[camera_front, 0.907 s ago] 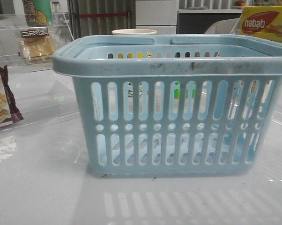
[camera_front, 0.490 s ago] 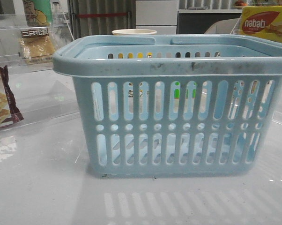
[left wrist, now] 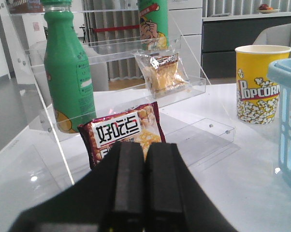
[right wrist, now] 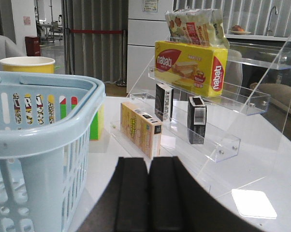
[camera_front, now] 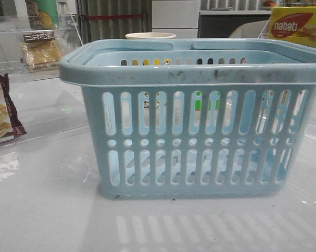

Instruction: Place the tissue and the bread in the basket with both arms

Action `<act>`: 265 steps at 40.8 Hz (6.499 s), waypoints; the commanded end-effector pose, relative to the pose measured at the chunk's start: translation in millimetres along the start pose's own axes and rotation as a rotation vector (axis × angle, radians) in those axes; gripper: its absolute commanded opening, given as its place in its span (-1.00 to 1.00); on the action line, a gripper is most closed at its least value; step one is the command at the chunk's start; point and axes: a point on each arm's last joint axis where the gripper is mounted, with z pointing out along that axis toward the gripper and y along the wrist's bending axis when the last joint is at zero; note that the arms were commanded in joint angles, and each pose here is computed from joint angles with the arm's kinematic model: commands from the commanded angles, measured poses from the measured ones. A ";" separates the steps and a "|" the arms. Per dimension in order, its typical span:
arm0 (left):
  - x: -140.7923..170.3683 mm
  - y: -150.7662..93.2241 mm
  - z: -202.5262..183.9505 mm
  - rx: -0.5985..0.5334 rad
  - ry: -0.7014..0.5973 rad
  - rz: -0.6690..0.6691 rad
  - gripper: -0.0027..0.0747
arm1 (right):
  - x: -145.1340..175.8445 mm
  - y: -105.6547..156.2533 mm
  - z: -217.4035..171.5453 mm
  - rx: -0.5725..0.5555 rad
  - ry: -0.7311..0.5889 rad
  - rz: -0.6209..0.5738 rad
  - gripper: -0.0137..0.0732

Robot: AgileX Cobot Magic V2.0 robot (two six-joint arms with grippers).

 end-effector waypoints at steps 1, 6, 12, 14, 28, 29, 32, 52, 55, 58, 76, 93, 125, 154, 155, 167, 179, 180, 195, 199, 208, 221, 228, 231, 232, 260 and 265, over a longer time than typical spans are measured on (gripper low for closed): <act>-14.9 0.3 -2.8 0.001 -0.165 -0.013 -0.69 | -13.6 0.7 -2.1 -0.006 -0.149 -0.007 -0.55; -33.9 1.5 -6.7 -0.005 -0.283 -0.017 -0.69 | -30.6 0.8 -3.9 -0.007 -0.193 -0.007 -0.55; -72.9 4.4 -16.8 -0.011 -0.372 -0.019 -0.69 | -73.4 0.6 -11.5 -0.002 -0.246 -0.007 -0.55; -91.0 6.0 -22.0 -0.011 -0.400 -0.041 -0.69 | -90.1 0.5 -16.3 0.001 -0.266 -0.007 -0.55; -190.2 12.8 -26.5 -0.003 -0.358 -0.061 -0.69 | -180.8 -0.5 -18.6 0.018 -0.185 -0.005 -0.55; -193.6 13.0 -25.0 -0.001 -0.334 -0.061 -0.69 | -186.3 -0.6 -17.9 0.019 -0.173 -0.005 -0.55; -204.1 13.5 -19.1 0.003 -0.266 -0.060 -0.69 | -195.1 -1.0 -11.0 0.024 -0.101 -0.004 -0.55; -173.2 9.7 34.5 0.038 0.302 -0.064 -0.69 | -147.2 -3.1 52.9 0.045 0.491 -0.004 -0.55; -168.5 9.3 41.2 0.040 0.348 -0.063 -0.69 | -138.3 -3.2 59.2 0.046 0.550 -0.004 -0.55; -165.1 9.0 46.6 0.042 0.384 -0.063 -0.69 | -128.9 -3.3 65.2 0.047 0.597 -0.005 -0.55; -159.0 10.1 62.0 0.033 0.434 -0.027 0.39 | -99.7 -3.4 93.5 0.046 0.750 -0.008 0.51; -159.1 10.1 62.1 0.033 0.433 -0.027 0.38 | -105.5 -40.2 183.7 0.204 0.810 0.059 0.56; -159.1 10.1 62.1 0.033 0.433 -0.027 0.38 | -55.4 -79.1 370.9 0.215 0.865 0.094 0.53; -159.4 10.1 62.2 0.033 0.430 -0.027 0.38 | -183.0 -25.7 316.2 0.096 0.581 0.035 -0.41; -159.4 10.1 62.2 0.033 0.430 -0.027 0.38 | -189.2 -20.8 311.1 0.081 0.573 0.025 -0.41; -158.8 10.1 62.0 0.033 0.436 -0.027 0.38 | -223.5 56.9 248.0 -0.230 0.601 -0.067 -0.41; -158.8 10.1 62.0 0.033 0.436 -0.027 0.38 | -166.2 117.5 235.1 -0.458 0.712 -0.102 -0.39; -158.8 10.1 62.0 0.033 0.436 -0.027 0.38 | -163.0 118.8 236.3 -0.459 0.713 -0.097 -0.36; -158.5 10.0 61.8 0.033 0.440 -0.027 0.38 | -141.4 125.7 251.7 -0.453 0.728 -0.096 0.71; -158.5 10.0 61.8 0.033 0.440 -0.027 0.38 | -152.0 123.1 246.5 -0.453 0.688 -0.090 0.71; -158.5 10.0 61.8 0.033 0.440 -0.027 0.38 | -194.6 104.8 210.3 -0.445 0.587 -0.121 0.70; -157.7 10.0 61.9 0.033 0.443 -0.027 0.38 | -222.7 64.7 134.6 -0.368 0.506 -0.162 0.70; -157.7 10.0 61.9 0.033 0.443 -0.027 0.38 | -211.5 50.6 98.4 -0.359 0.492 -0.128 0.70; -158.0 10.0 62.0 0.033 0.439 -0.027 0.38 | -202.1 45.7 85.3 -0.359 0.501 -0.130 0.70; -158.0 10.0 62.0 0.033 0.439 -0.027 0.38 | -198.4 44.1 81.1 -0.359 0.506 -0.131 0.70; -130.7 2.1 149.7 0.069 0.606 -0.133 0.62 | -171.1 37.4 62.1 -0.359 0.556 -0.141 0.70; -132.1 1.0 186.2 0.072 0.595 -0.159 0.62 | -171.1 37.4 62.1 -0.359 0.556 -0.141 0.70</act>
